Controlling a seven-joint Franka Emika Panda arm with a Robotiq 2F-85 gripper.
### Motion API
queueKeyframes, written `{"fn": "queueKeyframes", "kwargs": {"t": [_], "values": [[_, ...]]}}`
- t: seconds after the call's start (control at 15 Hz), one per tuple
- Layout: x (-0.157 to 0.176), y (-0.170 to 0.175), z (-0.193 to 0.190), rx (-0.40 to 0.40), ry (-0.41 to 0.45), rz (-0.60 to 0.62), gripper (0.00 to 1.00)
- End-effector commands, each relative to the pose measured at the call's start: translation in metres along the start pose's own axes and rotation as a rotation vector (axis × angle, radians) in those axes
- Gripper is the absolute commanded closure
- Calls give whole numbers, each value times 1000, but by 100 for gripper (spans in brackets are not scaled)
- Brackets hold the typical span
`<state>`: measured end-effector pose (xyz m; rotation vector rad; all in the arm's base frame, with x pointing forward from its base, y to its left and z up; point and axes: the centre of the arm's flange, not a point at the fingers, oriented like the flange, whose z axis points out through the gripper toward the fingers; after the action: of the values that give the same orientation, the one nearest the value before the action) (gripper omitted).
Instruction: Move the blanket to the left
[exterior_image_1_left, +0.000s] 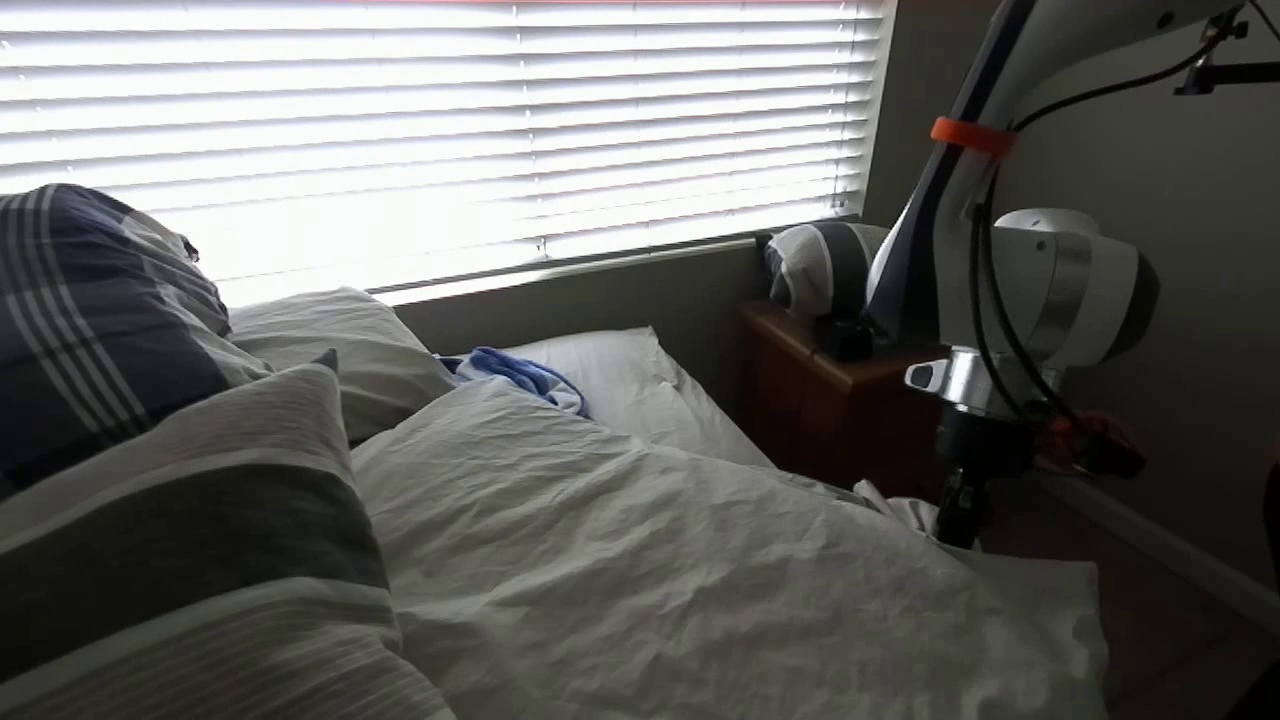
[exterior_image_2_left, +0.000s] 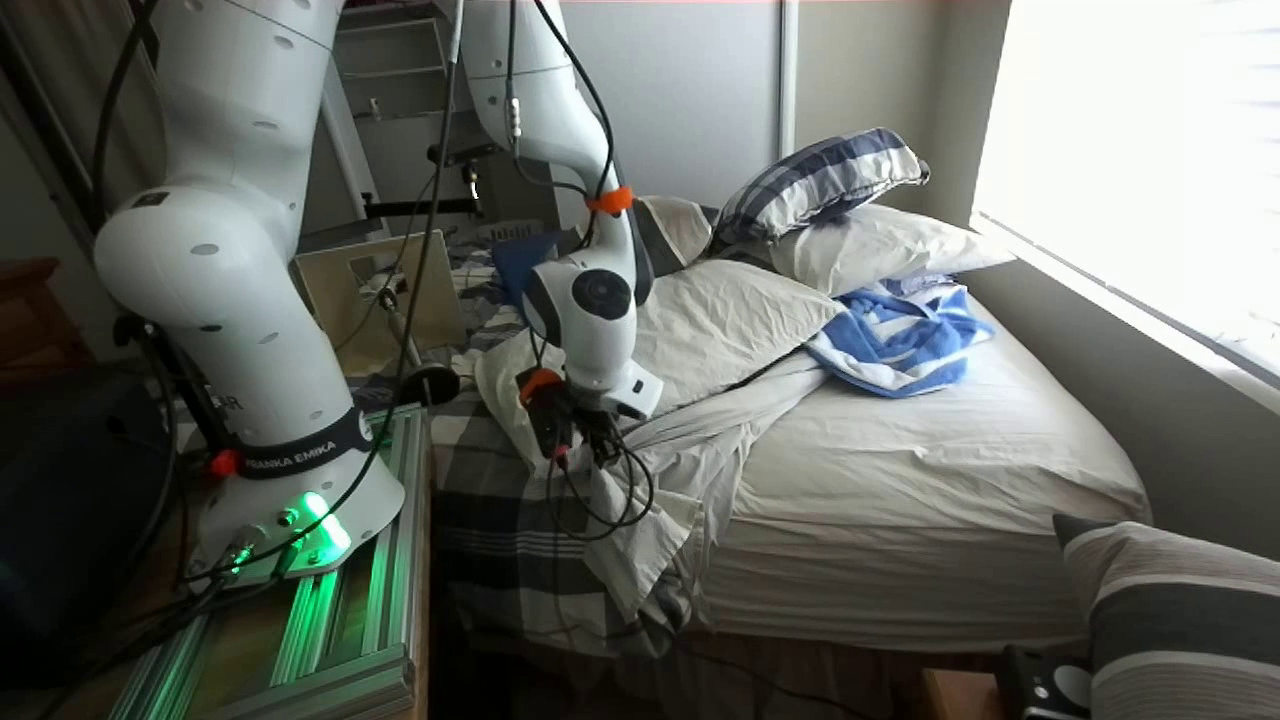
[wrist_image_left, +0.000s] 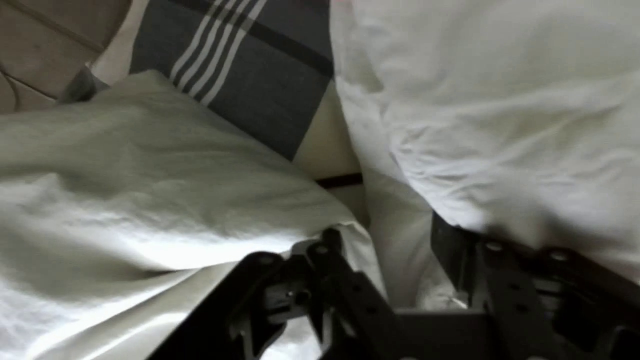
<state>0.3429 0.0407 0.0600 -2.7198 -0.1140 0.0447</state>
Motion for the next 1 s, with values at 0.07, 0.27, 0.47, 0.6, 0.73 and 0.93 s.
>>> {"fn": "queueKeyframes", "kwargs": {"t": [0.07,0.27,0.47,0.6,0.73,0.93], "values": [[-64,-43,-38,-62,-99,197,9],[-83,-51,-53,-120,-111,322,0],[-103,-53,-62,-208,-109,479,0],[-104,-48,-68,-291,-77,528,0],[-102,-40,-71,-354,-75,535,0],[-102,-30,-72,-476,-63,505,0]]}}
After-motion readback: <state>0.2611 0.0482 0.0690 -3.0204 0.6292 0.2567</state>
